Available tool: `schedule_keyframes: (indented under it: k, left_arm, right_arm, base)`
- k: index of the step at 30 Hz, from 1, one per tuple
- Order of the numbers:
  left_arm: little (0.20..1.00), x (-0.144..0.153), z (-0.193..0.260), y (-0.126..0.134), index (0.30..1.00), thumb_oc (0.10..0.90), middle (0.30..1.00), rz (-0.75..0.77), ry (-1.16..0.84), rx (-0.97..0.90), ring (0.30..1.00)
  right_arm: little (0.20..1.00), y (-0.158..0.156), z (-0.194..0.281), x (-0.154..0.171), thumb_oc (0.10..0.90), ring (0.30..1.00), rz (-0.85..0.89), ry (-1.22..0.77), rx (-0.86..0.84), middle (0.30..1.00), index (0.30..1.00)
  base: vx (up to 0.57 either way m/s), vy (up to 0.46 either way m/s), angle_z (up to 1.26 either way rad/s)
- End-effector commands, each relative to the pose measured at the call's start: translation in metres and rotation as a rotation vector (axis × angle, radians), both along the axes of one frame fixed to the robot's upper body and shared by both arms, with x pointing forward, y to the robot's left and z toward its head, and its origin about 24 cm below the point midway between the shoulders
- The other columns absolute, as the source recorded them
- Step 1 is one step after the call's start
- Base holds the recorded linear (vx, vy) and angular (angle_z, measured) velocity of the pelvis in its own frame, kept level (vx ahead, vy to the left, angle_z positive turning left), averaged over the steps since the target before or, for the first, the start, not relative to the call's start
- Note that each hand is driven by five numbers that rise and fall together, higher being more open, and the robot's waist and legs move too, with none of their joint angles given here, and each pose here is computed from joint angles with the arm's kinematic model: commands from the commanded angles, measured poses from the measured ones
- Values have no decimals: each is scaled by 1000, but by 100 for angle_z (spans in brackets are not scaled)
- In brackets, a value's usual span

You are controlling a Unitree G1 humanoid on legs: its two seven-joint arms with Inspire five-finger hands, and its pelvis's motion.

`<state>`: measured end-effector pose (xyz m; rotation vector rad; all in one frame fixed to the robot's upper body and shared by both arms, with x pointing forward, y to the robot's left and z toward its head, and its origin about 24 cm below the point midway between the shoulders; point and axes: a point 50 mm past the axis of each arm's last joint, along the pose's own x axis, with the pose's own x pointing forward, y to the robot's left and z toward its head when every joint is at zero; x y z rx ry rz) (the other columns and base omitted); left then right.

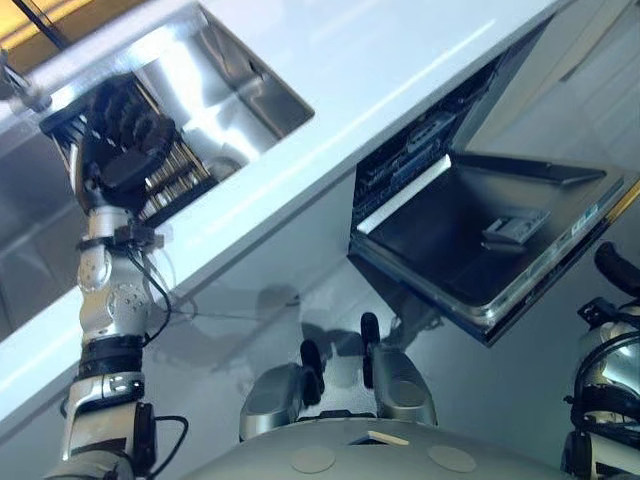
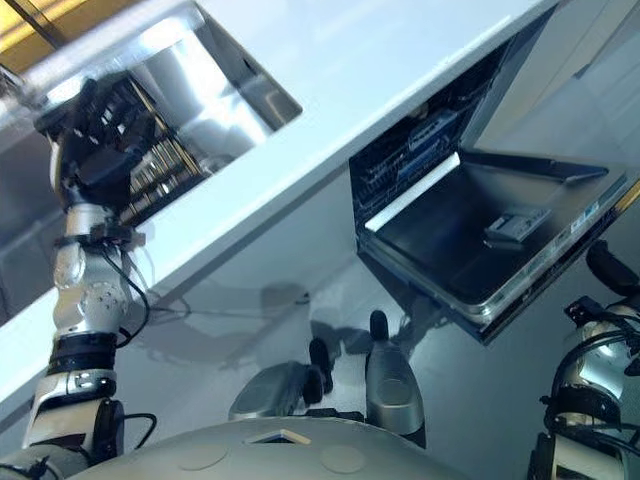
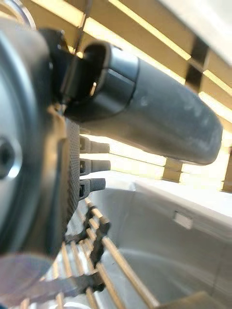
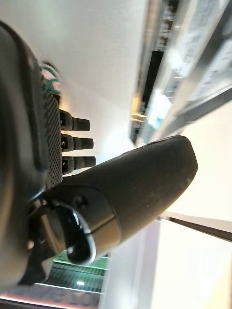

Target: Pick up plates and place into dishwasher.

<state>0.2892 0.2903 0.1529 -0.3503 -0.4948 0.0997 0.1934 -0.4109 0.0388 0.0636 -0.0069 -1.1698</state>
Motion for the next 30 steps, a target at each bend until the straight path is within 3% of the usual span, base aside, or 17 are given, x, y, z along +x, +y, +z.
schedule_keyframes:
  k: [1,6,10,18,22,30]
  left_arm:
    - [900,1,39,1,900,800,900,18,-250,5,900]
    - [900,2,77,-6,900,800,900,13,-418,34,900]
    - [900,1,84,-8,900,800,900,25,-472,27,900]
    - [900,-6,91,0,900,800,900,71,-522,29,900]
    - [900,-10,103,10,900,800,900,91,-544,43,900]
    - [900,-10,110,13,900,800,900,78,-531,56,900]
  right_arm:
    - [900,-14,54,13,800,900,-125,-280,-95,900,900]
    - [900,-6,52,25,800,900,-174,-383,14,900,900]
    - [900,0,45,33,800,900,-29,-521,120,900,900]
    - [900,36,-12,50,800,900,565,-715,499,900,900]
    - [900,60,-24,52,800,900,948,-862,672,900,900]
    - [900,129,15,90,800,900,1570,-959,684,900,900]
  base:
    - [-256,-83,-12]
    - [-168,-24,-2]
    - [-56,24,-10]
    - [-25,-1,0]
    - [7,-41,-3]
    - [36,-34,-6]
